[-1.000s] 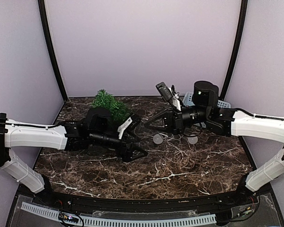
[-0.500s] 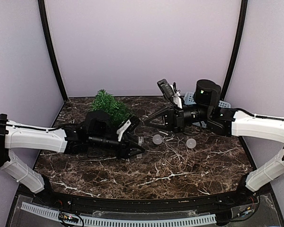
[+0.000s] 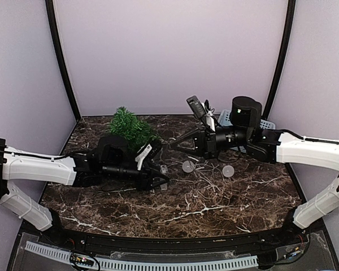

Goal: Decorate the small christmas tree

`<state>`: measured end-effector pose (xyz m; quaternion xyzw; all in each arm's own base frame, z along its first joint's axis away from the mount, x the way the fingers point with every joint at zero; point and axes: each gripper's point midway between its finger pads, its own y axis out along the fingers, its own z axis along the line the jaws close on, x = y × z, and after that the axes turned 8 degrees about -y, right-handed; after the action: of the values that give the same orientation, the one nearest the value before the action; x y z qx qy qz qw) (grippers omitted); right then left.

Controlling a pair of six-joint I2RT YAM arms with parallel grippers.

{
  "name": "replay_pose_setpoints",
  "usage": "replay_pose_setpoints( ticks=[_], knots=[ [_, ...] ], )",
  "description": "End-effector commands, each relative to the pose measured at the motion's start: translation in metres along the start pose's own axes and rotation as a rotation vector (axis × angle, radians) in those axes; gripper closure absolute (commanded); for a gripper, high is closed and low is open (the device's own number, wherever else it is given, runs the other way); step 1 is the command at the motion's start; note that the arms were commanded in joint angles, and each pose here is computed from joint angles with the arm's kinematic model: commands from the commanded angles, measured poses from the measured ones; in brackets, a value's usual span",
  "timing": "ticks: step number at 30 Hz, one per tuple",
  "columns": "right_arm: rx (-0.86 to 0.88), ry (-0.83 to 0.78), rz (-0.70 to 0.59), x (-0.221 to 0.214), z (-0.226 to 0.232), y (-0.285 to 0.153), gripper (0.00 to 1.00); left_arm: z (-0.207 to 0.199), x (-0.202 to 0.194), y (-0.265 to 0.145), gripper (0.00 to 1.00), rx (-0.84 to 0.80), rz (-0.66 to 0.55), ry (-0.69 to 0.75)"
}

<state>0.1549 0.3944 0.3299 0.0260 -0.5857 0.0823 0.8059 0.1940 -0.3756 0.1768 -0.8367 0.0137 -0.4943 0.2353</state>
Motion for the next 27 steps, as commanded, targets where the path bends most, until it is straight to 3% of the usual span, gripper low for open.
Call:
replay_pose_setpoints(
  ticks=[1,6,10,14,16,19,21,23,27],
  knots=[
    [-0.117,-0.014,0.019,-0.004,-0.013,0.003,1.0,0.016,-0.006,-0.013,0.64,0.127,-0.036,-0.009],
    [-0.375,0.088,0.101,-0.04,-0.059,-0.01,1.0,0.025,-0.027,-0.017,0.71,0.236,0.007,0.037],
    [-0.39,0.188,0.142,-0.07,-0.066,-0.011,1.0,0.024,-0.037,-0.015,0.76,0.242,0.046,0.053],
    [-0.543,0.312,0.196,-0.104,-0.09,-0.024,1.0,0.025,-0.042,-0.016,0.79,0.266,0.085,0.089],
    [-0.539,0.338,0.219,-0.116,-0.09,-0.024,0.85,0.025,-0.042,-0.015,0.79,0.271,0.1,0.106],
    [-0.457,0.363,0.23,-0.122,-0.077,-0.017,0.45,0.021,-0.044,-0.01,0.8,0.242,0.132,0.126],
    [-0.435,0.341,0.212,-0.117,-0.07,-0.017,0.29,0.017,-0.043,-0.007,0.8,0.229,0.15,0.137],
    [-0.432,0.31,0.186,-0.107,-0.066,-0.02,0.2,0.017,-0.045,-0.005,0.8,0.227,0.172,0.148],
    [-0.414,0.274,0.134,-0.092,-0.058,-0.023,0.12,0.018,-0.048,0.0,0.8,0.226,0.211,0.166]
  ],
)
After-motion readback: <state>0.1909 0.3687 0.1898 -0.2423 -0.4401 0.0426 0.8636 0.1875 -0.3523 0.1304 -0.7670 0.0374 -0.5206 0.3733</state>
